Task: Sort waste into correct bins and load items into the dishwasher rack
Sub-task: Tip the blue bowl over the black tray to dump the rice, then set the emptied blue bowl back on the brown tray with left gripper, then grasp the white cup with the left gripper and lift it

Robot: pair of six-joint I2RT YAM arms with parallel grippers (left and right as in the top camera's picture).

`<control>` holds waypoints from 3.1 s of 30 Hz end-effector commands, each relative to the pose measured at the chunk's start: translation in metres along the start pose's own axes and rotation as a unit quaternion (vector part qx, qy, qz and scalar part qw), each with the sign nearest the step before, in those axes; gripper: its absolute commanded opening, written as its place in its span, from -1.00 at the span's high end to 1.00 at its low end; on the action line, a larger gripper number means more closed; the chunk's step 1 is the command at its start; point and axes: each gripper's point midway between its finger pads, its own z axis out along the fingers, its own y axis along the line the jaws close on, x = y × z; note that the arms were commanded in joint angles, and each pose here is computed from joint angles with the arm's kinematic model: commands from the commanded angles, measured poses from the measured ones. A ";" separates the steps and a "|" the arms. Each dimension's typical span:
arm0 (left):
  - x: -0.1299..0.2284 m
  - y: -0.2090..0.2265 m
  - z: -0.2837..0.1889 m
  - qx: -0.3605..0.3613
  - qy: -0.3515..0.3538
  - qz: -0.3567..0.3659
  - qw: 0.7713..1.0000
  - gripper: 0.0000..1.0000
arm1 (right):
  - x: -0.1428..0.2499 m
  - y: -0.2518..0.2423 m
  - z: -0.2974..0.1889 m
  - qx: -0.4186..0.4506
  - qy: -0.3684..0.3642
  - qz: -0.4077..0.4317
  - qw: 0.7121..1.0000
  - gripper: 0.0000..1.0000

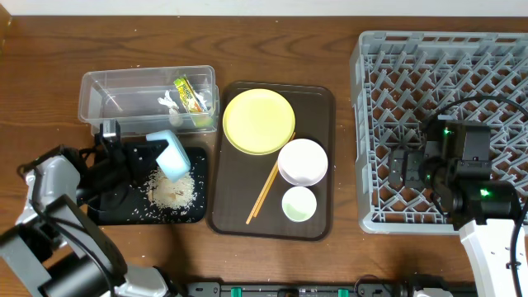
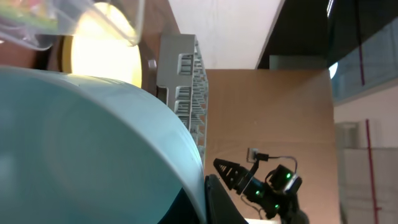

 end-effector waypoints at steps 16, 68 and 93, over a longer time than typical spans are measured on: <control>0.080 0.035 0.086 -0.266 0.206 0.188 0.923 0.88 | -0.008 0.004 -0.007 -0.003 -0.014 -0.002 1.000 -0.99; 0.213 0.058 0.171 -0.369 0.354 0.380 0.771 0.02 | -0.008 0.004 -0.007 -0.003 -0.013 -0.002 1.000 -0.97; 0.143 0.007 0.160 -0.350 0.208 0.329 0.852 0.88 | -0.041 0.013 -0.010 -0.032 -0.080 0.041 0.995 -0.99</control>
